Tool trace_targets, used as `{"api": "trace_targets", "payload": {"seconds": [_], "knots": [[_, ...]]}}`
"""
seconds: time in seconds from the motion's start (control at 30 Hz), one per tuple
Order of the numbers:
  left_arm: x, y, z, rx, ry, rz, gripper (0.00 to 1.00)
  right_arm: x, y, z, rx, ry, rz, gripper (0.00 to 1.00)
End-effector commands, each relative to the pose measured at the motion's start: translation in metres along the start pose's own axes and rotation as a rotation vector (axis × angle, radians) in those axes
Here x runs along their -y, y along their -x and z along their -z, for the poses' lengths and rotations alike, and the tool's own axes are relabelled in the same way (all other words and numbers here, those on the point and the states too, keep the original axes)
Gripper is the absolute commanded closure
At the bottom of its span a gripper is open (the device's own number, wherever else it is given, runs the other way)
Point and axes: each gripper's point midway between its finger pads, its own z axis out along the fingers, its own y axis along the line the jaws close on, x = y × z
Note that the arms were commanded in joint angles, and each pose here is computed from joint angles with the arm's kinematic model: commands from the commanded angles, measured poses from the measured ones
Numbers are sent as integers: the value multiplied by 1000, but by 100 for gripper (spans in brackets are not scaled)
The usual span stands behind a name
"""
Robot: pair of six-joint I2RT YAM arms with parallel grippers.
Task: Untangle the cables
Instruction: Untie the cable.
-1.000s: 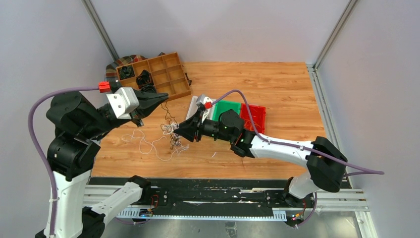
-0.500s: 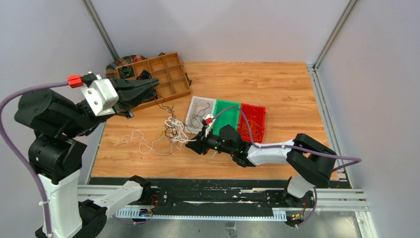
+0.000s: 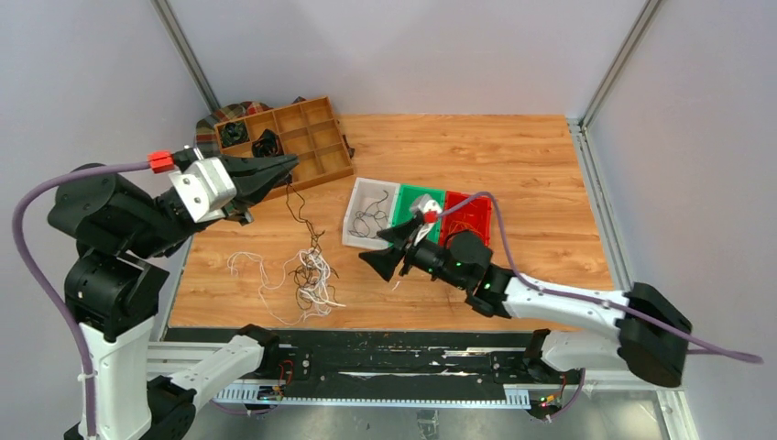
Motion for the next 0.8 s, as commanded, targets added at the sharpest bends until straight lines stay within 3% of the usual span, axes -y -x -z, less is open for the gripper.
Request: {"api": "trace_targets", "payload": {"seconds": [0.0, 0.13, 0.27, 0.43, 0.77], "knots": [[15, -6, 1, 14, -64, -5, 100, -13, 71, 11, 102, -18, 128, 29], [28, -13, -1, 14, -121, 28, 100, -30, 122, 5, 143, 13, 205, 27], [35, -13, -3, 26, -165, 46, 100, -38, 145, -7, 147, 38, 259, 27], [38, -8, -4, 38, -187, 59, 99, -45, 153, -24, 144, 79, 281, 28], [36, -4, -3, 46, -185, 46, 100, -87, 142, -27, 129, 325, 242, 26]]}}
